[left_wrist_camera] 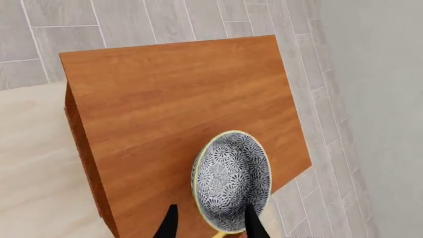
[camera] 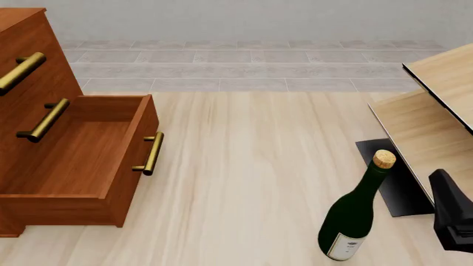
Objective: Put the bowl on top of the cabinet.
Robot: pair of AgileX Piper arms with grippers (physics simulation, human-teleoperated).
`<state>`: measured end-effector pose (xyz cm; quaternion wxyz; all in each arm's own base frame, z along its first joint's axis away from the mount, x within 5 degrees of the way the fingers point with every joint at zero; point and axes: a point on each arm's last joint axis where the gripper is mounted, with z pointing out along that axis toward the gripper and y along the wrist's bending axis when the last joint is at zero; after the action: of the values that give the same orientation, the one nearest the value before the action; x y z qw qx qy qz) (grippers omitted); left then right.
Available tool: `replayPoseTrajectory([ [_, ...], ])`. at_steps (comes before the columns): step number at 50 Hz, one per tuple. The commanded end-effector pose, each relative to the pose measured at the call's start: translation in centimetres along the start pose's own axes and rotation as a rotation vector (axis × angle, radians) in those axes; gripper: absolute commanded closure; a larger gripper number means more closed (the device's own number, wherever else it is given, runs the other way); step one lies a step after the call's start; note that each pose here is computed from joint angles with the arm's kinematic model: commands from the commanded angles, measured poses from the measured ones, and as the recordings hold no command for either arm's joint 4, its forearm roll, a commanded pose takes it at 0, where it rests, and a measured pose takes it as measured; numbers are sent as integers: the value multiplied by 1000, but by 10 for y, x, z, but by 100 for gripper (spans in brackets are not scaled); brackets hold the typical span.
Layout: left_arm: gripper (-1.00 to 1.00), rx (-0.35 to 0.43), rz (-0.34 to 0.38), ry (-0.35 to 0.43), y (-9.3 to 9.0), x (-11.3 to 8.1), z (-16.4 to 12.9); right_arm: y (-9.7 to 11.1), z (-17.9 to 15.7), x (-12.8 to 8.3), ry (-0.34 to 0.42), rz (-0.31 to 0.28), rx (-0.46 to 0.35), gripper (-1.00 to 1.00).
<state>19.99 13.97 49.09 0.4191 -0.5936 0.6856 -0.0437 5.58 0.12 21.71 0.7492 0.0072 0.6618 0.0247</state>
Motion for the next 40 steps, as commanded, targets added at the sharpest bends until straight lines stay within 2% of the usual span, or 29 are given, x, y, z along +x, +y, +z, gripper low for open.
replayPoseTrajectory([
  [1,-100,89,4,-14,-7,13,-32,0,0,0,-2,1,-1,-100],
  [3,-100,103,7,-41,-5,10,-42,0,0,-1,-2,1,0,-100],
  [6,-100,137,15,-26,-10,16,-48,0,0,0,-3,2,0,-100],
  [17,-100,180,12,-44,-7,21,-67,0,0,0,-2,1,1,-100],
  [21,-100,227,11,-35,-10,26,-80,0,0,-1,-2,1,0,-100],
  [40,-100,312,-7,-39,-5,36,-110,0,0,0,2,-6,0,-100],
])
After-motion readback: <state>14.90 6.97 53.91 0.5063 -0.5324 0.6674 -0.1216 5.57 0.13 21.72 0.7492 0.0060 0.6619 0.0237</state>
